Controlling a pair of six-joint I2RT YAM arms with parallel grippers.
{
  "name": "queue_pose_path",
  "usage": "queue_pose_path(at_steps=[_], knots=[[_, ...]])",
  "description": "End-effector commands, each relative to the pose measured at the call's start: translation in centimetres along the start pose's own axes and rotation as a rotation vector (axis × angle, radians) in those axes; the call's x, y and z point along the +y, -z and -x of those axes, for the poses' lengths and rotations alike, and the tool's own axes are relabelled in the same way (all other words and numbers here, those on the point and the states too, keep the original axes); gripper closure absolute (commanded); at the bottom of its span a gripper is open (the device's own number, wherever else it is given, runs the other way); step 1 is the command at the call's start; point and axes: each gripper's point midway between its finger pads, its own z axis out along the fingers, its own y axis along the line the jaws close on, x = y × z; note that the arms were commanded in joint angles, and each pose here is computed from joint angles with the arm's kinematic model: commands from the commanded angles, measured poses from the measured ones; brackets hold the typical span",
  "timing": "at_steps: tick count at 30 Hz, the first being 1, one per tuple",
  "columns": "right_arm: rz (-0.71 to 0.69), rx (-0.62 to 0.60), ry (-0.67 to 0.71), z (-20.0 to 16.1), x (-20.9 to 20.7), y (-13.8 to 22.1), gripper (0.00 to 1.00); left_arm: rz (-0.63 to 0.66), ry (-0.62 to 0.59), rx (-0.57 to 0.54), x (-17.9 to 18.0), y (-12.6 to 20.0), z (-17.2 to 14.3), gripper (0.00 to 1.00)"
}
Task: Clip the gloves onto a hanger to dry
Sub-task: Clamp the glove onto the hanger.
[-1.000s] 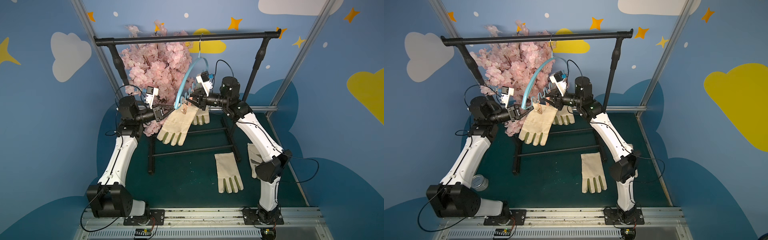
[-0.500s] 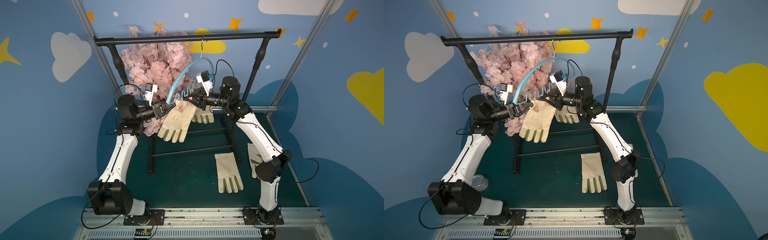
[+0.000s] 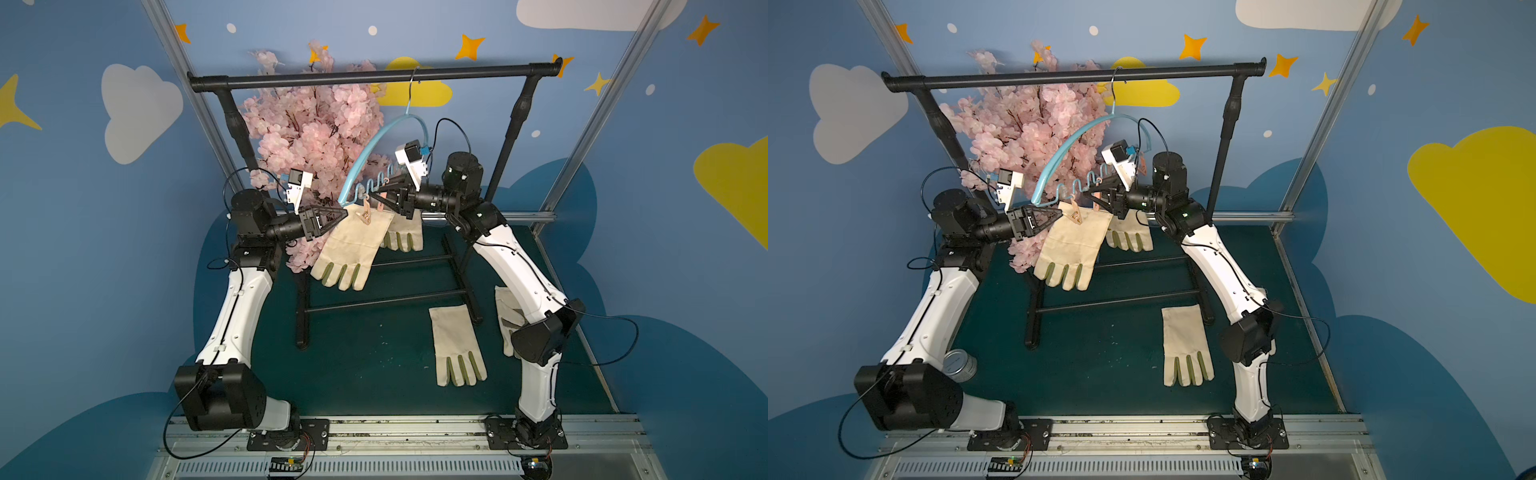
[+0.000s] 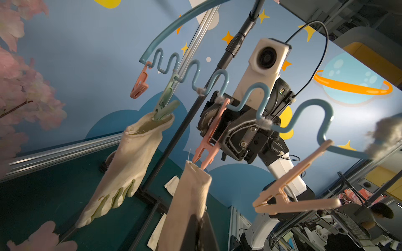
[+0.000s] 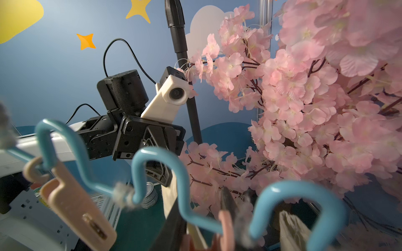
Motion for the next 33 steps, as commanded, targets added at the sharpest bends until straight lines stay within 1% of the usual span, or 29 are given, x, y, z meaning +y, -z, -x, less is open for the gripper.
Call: queue_pose_path(at_steps=[1, 3, 14, 27, 33], knots=[[0.013, -0.046, 0.035, 1.6, 0.6, 0.5, 0.90, -0.038, -0.013, 0.022, -0.7, 0.1, -0.2, 0.97], [0.013, -0.046, 0.033, 1.6, 0.5, 0.6, 0.90, -0.052, -0.007, 0.027, -0.8, 0.0, -0.1, 0.97], [0.033, -0.049, 0.015, 1.6, 0.8, 0.7, 0.91, -0.031, -0.008, 0.003, -0.2, -0.1, 0.6, 0.97], [0.049, -0.040, -0.009, 1.1, 0.8, 0.4, 0.92, -0.048, -0.032, -0.030, -0.8, -0.3, 2.0, 0.97], [0.050, -0.041, -0.012, 1.1, 0.8, 0.3, 0.92, -0.053, -0.033, -0.032, -1.0, -0.5, 2.1, 0.97]])
